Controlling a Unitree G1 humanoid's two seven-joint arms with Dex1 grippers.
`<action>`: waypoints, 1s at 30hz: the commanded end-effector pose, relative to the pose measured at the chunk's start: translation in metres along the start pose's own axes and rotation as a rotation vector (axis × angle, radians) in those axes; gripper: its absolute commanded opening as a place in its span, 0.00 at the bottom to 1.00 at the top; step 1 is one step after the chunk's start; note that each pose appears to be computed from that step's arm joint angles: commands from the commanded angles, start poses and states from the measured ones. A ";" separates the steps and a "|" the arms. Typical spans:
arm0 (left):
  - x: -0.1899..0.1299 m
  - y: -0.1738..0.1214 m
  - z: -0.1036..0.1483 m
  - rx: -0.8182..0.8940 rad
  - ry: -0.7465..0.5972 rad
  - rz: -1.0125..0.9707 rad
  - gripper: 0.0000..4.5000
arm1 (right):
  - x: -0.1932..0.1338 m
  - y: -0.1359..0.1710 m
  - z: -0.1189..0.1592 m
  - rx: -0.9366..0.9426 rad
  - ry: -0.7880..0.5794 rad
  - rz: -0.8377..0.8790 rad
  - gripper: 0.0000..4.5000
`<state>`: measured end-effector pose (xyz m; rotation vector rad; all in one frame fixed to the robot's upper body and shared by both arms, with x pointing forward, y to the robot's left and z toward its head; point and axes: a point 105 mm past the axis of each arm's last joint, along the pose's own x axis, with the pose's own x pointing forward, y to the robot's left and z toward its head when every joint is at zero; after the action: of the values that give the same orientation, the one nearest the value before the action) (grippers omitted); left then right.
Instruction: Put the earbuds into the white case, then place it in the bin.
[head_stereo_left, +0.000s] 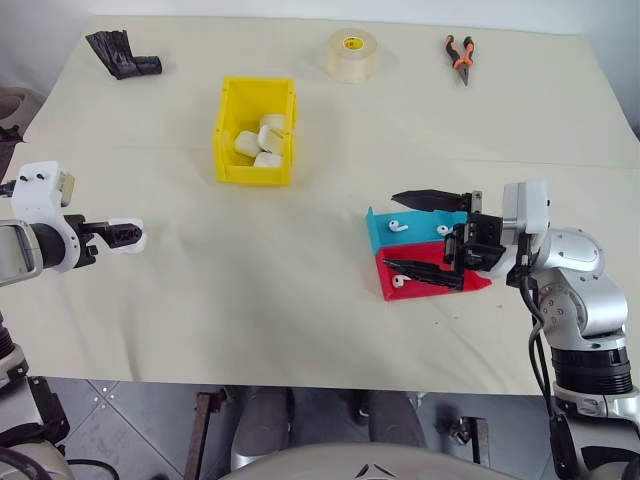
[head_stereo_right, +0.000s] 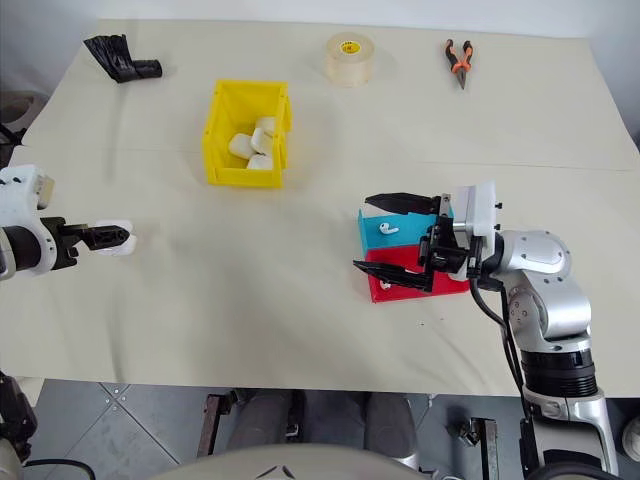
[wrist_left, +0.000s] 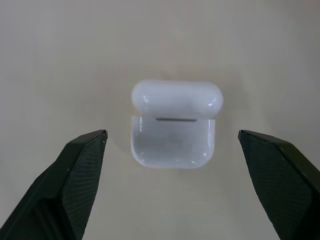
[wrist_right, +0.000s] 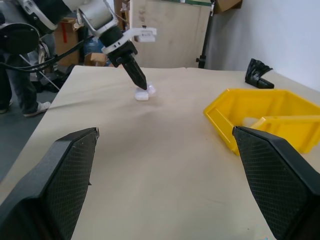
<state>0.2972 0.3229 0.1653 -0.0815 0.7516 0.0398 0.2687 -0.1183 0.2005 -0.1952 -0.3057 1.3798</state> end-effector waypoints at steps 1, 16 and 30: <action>-0.004 0.002 0.006 0.011 0.004 0.011 0.99 | 0.008 0.003 0.013 -0.044 -0.055 0.019 1.00; 0.015 -0.008 0.001 -0.011 0.033 0.013 0.99 | 0.012 0.005 0.009 -0.043 -0.072 0.025 1.00; 0.029 0.007 -0.017 -0.028 0.082 0.066 0.86 | 0.009 0.005 0.008 -0.057 -0.082 -0.009 1.00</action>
<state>0.3093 0.3243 0.1390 -0.0935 0.8095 0.0957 0.2674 -0.1091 0.2007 -0.1710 -0.3720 1.3725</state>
